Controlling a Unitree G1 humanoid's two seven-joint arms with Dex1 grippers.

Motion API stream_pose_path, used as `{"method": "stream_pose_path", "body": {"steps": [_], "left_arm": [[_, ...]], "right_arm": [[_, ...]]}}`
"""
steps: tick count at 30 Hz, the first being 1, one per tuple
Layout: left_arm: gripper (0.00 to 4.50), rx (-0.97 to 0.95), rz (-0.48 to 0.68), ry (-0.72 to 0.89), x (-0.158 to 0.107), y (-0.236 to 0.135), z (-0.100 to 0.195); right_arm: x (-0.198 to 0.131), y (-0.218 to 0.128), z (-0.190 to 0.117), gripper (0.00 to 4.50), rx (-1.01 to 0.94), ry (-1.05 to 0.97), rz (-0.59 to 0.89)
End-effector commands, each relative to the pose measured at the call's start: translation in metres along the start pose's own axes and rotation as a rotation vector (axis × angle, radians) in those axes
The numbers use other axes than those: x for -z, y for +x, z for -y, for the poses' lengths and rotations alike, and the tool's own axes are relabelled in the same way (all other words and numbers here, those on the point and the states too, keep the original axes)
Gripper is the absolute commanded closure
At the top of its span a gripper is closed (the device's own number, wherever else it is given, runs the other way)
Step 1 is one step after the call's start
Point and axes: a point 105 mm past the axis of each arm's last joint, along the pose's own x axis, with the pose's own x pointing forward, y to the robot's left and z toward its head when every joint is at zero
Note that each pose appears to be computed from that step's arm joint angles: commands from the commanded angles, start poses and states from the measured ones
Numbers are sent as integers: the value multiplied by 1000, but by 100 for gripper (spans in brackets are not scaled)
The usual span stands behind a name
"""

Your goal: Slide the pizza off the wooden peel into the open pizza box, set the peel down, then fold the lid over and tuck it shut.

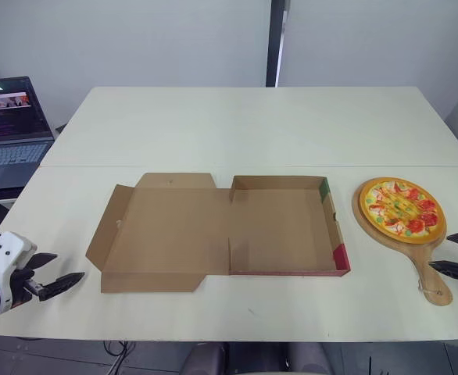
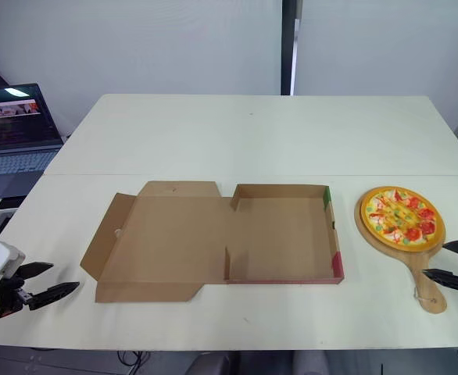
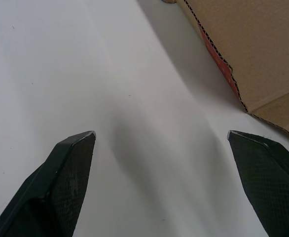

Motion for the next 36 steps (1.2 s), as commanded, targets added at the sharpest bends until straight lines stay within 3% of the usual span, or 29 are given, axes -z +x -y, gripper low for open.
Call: {"method": "stream_pose_path", "body": {"steps": [1, 12, 29, 36], "left_arm": [[5, -12, 46, -2, -11, -6, -3], [5, 14, 178, -88, -31, -10, -8], [5, 71, 176, -114, -31, -18, -6], [5, 140, 263, -72, -61, -15, 8]], "right_arm": [[-9, -5, 3, 0, 12, -35, 9], [-5, -6, 6, 0, 40, -10, 5], [-1, -6, 14, 0, 91, 4, 12], [0, -10, 15, 0, 120, 17, 34]]}}
